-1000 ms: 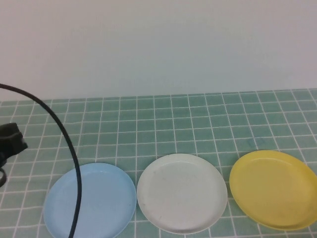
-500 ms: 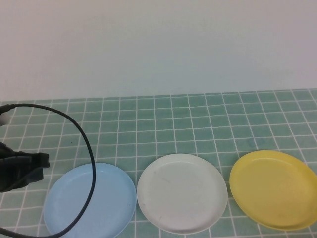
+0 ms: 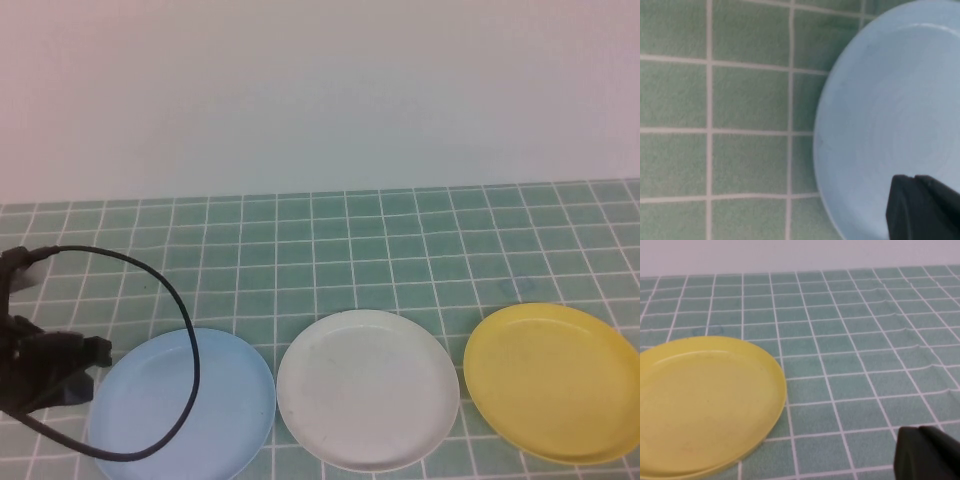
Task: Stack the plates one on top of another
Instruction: Pick up the blue plate
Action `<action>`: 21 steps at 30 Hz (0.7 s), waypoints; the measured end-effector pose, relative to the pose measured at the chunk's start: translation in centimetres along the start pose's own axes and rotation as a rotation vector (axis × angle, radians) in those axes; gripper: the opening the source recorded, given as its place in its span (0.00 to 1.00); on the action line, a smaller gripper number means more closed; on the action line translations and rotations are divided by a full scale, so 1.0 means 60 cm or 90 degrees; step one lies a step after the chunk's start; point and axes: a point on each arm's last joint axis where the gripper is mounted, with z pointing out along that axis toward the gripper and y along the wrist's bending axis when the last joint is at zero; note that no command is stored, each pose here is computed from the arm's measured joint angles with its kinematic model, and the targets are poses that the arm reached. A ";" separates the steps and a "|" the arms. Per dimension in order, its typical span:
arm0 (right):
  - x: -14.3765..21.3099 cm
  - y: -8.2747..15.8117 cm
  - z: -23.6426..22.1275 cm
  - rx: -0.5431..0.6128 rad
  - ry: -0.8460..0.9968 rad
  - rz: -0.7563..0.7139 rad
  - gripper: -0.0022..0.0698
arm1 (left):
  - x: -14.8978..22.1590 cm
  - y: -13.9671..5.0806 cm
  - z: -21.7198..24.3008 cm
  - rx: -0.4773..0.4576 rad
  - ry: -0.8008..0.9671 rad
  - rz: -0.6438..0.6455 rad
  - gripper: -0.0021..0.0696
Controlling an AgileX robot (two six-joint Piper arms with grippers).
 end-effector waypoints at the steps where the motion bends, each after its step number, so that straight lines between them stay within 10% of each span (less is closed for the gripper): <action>1: 0.000 0.000 0.000 0.000 0.000 0.000 0.03 | 0.000 0.003 0.004 -0.007 0.004 -0.004 0.03; 11: 0.000 0.000 0.000 0.000 0.000 0.000 0.03 | -0.004 0.021 0.057 -0.034 0.044 -0.036 0.34; 21: 0.000 0.000 0.000 0.000 0.000 0.000 0.03 | 0.000 0.024 0.111 -0.003 0.089 -0.058 0.30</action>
